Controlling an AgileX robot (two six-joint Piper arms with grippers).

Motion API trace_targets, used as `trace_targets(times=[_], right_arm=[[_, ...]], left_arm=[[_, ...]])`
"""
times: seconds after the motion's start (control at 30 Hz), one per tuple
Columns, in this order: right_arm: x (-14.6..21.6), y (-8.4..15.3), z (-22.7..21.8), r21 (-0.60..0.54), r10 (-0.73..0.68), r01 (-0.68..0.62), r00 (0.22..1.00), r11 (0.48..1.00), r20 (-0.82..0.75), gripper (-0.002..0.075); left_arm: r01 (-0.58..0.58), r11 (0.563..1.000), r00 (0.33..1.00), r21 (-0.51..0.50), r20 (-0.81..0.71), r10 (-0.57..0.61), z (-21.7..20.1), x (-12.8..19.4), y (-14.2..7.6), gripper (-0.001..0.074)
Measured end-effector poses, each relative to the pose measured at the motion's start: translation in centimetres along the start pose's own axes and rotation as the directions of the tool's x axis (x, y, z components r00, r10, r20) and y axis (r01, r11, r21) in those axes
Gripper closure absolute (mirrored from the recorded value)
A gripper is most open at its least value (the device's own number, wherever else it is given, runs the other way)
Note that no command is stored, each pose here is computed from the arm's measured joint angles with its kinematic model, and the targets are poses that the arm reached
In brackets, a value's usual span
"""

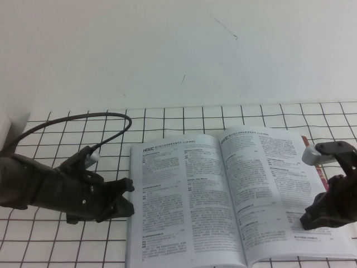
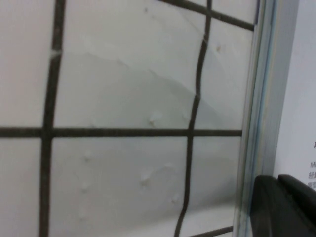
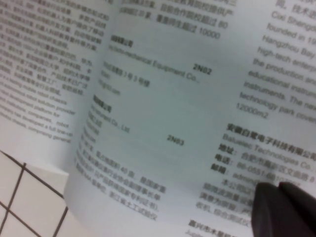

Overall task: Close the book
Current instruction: 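Close the open booklet and leave it lying on the table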

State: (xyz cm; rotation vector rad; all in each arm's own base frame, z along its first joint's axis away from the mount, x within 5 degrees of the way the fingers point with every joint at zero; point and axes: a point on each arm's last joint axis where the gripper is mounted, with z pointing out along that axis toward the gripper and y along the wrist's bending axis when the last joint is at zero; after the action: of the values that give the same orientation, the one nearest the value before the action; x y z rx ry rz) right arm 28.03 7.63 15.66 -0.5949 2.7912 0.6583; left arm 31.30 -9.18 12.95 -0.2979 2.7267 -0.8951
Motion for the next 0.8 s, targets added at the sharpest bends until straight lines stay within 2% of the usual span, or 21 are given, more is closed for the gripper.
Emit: trace_targets(times=[0.33, 0.6, 0.8], right_arm=[[0.6, -0.9, 3.2, -0.027, 0.035, -0.038, 0.994, 0.999, -0.101, 0.0729], [0.2, 1.2, 4.6, -0.051, -0.043, 0.036, 0.990, 0.998, -0.136, 0.0729], [0.2, 2.1, 5.0, -0.059, -0.074, 0.066, 0.987, 0.996, -0.146, 0.0729]], left_arm=[[-0.050, 0.998, 0.998, 0.025, 0.034, 0.049, 0.9, -0.6, -1.8, 0.0738], [-0.124, 0.991, 0.990, 0.044, 0.079, 0.120, 2.9, -1.4, -5.3, 0.0738], [-0.123, 0.982, 0.992, 0.145, 0.053, 0.116, 5.4, -2.0, -7.7, 0.0738]])
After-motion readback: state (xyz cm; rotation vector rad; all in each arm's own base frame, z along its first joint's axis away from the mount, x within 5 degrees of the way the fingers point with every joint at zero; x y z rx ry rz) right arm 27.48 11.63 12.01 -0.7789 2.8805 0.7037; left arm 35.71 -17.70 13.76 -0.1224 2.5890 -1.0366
